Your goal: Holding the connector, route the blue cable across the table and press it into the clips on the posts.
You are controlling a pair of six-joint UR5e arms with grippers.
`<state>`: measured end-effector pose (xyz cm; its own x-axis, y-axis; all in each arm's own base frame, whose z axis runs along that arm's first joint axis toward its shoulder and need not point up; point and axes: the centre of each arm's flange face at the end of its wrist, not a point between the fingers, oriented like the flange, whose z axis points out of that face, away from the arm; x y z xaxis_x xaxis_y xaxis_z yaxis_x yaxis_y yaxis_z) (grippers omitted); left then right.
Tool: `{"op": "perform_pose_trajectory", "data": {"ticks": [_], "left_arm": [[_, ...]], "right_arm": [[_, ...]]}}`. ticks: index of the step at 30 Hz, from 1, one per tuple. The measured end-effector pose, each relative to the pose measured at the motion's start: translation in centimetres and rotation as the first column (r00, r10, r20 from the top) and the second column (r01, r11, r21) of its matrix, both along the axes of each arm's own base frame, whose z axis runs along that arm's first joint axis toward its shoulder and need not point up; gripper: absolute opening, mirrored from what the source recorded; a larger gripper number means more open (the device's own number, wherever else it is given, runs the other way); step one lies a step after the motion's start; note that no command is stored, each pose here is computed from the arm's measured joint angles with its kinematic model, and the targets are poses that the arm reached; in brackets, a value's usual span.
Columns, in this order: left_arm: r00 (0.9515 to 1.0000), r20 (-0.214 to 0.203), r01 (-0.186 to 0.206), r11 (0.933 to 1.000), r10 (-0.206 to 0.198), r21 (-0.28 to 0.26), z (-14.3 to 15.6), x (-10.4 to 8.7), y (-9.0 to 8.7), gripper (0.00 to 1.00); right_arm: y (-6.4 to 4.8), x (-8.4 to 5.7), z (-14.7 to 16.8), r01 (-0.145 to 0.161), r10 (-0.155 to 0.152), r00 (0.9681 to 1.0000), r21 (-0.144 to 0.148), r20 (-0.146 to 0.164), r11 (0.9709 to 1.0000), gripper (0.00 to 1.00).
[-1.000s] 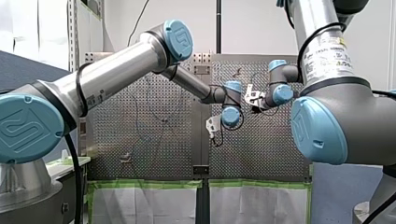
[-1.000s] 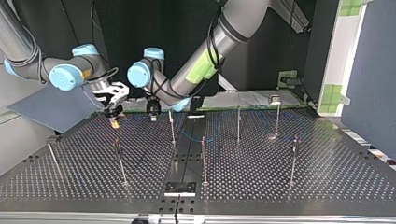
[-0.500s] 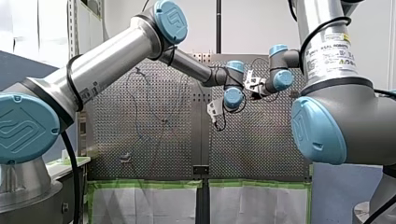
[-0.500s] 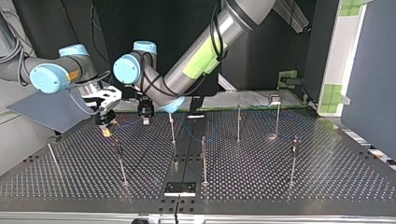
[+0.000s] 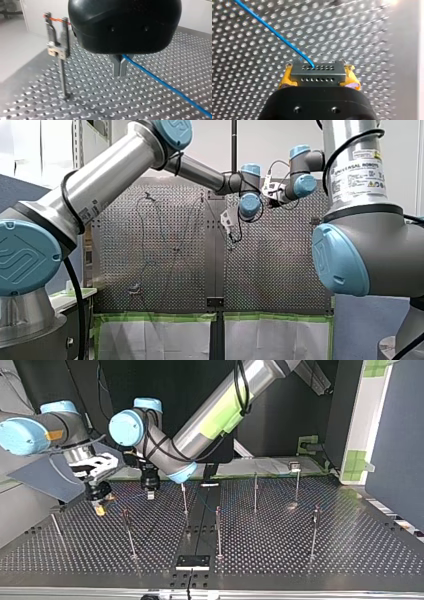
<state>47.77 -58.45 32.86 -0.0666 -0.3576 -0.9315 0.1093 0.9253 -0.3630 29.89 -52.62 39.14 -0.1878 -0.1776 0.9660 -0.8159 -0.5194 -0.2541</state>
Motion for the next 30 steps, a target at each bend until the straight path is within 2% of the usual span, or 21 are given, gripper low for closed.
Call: {"op": "perform_pose_trajectory", "data": {"ticks": [7, 16, 19, 24, 30], "left_arm": [[0.9998, 0.018, 0.004, 0.9999, -0.004, -0.015, 1.9, -0.4, 0.2, 0.0], [0.999, 0.045, 0.004, 0.9994, -0.003, -0.033, 3.5, 0.0, 0.7, 0.0], [0.9975, 0.069, 0.017, 0.9989, -0.014, -0.043, 4.4, 0.4, 0.7, 0.0], [0.9922, 0.117, 0.053, 0.9964, -0.045, -0.067, 5.3, 1.6, 0.6, 0.0], [0.9876, 0.138, 0.085, 0.9937, -0.075, -0.072, 5.6, 3.1, 1.2, 0.0]], "right_arm": [[0.8, -0.2, 2.0, -0.001, 0.002, 0.9998, -0.018, 0.018, 0.9998, 0.0], [1.0, -0.4, 3.5, -0.006, 0.007, 0.9996, -0.028, 0.026, 0.9996, 0.0], [1.0, -0.6, 4.0, -0.006, 0.007, 0.9996, -0.032, 0.028, 0.9995, 0.0], [0.8, -0.9, 4.4, 0.0, 0.001, 0.9996, -0.036, 0.028, 0.9994, 0.0], [0.4, -1.3, 4.7, 0.002, -0.001, 0.9996, -0.042, 0.03, 0.9991, 0.0]]}}
